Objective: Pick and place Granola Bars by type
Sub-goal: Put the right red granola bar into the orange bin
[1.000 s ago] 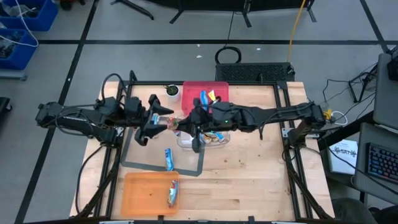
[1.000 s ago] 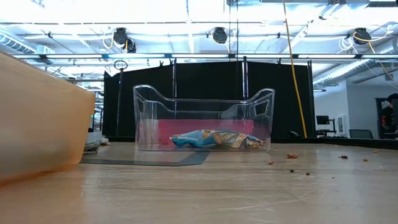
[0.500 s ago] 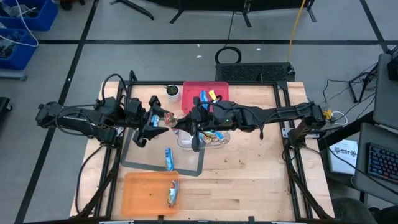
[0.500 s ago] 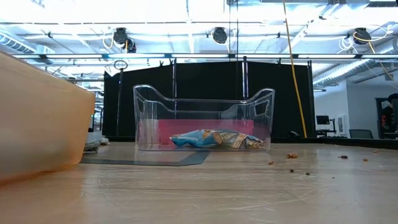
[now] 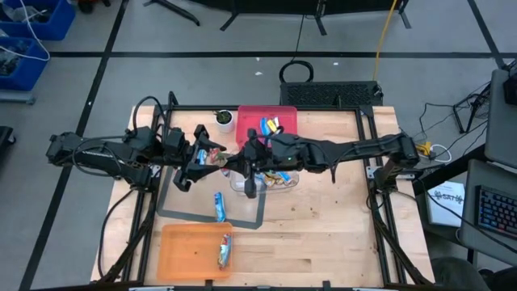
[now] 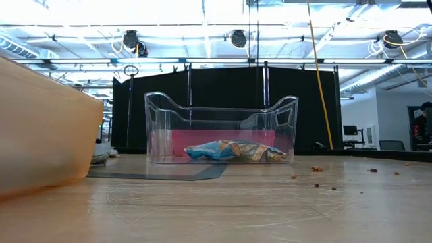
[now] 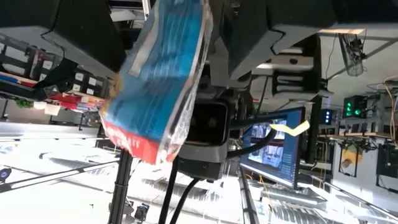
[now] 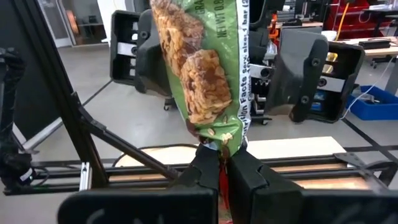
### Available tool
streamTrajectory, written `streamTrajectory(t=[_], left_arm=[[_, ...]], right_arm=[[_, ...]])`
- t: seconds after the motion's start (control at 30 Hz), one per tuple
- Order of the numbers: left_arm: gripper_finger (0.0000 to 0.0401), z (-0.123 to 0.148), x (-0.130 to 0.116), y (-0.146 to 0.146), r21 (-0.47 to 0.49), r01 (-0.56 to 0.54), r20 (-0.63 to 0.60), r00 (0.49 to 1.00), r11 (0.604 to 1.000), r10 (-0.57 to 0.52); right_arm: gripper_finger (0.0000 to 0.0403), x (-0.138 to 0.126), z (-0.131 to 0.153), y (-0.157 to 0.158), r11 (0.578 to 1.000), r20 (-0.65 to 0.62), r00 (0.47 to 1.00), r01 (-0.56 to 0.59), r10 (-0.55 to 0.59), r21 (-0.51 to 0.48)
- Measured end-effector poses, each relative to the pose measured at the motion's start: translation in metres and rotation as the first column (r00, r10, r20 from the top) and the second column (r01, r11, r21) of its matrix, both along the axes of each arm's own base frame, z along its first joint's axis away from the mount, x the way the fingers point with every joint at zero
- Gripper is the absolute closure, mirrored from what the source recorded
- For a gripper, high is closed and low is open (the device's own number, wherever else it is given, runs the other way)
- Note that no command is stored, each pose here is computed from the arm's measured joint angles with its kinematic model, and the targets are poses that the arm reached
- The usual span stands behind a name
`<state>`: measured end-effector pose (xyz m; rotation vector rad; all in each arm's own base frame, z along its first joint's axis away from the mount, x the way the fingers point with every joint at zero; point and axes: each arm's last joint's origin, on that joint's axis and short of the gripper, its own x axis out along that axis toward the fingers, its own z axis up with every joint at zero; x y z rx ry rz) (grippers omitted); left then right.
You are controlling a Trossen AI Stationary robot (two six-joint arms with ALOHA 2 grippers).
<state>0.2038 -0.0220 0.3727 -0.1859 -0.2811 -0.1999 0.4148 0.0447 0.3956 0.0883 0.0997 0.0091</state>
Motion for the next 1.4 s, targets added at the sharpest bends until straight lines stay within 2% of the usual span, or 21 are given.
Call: streamTrajectory(t=[0.27, 0.37, 0.47, 0.7, 0.8, 0.93, 1.1, 1.27, 1.4], left_arm=[[0.0123, 0.0, 0.0, 0.0, -0.001, 0.0, 0.0, 1.0, 1.0, 0.0], [0.0139, 0.0, 0.0, 0.0, -0.001, 0.0, -0.001, 1.0, 1.0, 0.0], [0.0188, 0.0, 0.0, 0.0, 0.0, 0.001, 0.0, 1.0, 1.0, -0.001], [0.0336, 0.0, 0.0, 0.0, 0.002, 0.01, 0.0, 1.0, 1.0, -0.01], [0.0372, 0.0, 0.0, 0.0, 0.001, 0.01, 0.0, 1.0, 1.0, -0.01], [0.0377, 0.0, 0.0, 0.0, 0.0, 0.01, 0.0, 1.0, 1.0, -0.01], [0.0375, 0.0, 0.0, 0.0, -0.006, 0.012, -0.001, 1.0, 1.0, -0.012], [0.0381, 0.0, 0.0, 0.0, -0.023, 0.017, -0.003, 1.0, 1.0, -0.017], [0.0381, 0.0, 0.0, -0.001, -0.022, 0.021, -0.003, 1.0, 1.0, -0.021]], right_arm=[[0.0403, 0.001, 0.001, -0.003, 1.0, 0.016, 1.0, -0.016, 0.016, 0.012], [0.0403, 0.001, 0.001, -0.003, 1.0, 0.011, 1.0, -0.016, 0.015, 0.017], [0.0403, 0.001, 0.001, -0.003, 1.0, 0.013, 1.0, -0.016, 0.015, 0.017], [0.0401, 0.001, 0.001, -0.003, 0.999, 0.013, 0.999, -0.039, 0.039, 0.019], [0.0387, 0.001, 0.001, -0.003, 0.999, 0.013, 0.999, -0.039, 0.039, 0.029], [0.0349, 0.001, 0.001, -0.003, 0.999, 0.013, 0.999, -0.04, 0.04, 0.006], [0.0273, -0.003, 0.004, -0.003, 0.996, 0.011, 0.999, -0.049, 0.05, -0.068], [0.0193, -0.018, 0.021, -0.007, 0.994, 0.037, 0.998, -0.05, 0.054, -0.099], [0.0146, -0.033, 0.037, -0.008, 0.995, 0.068, 0.996, -0.058, 0.063, -0.085]])
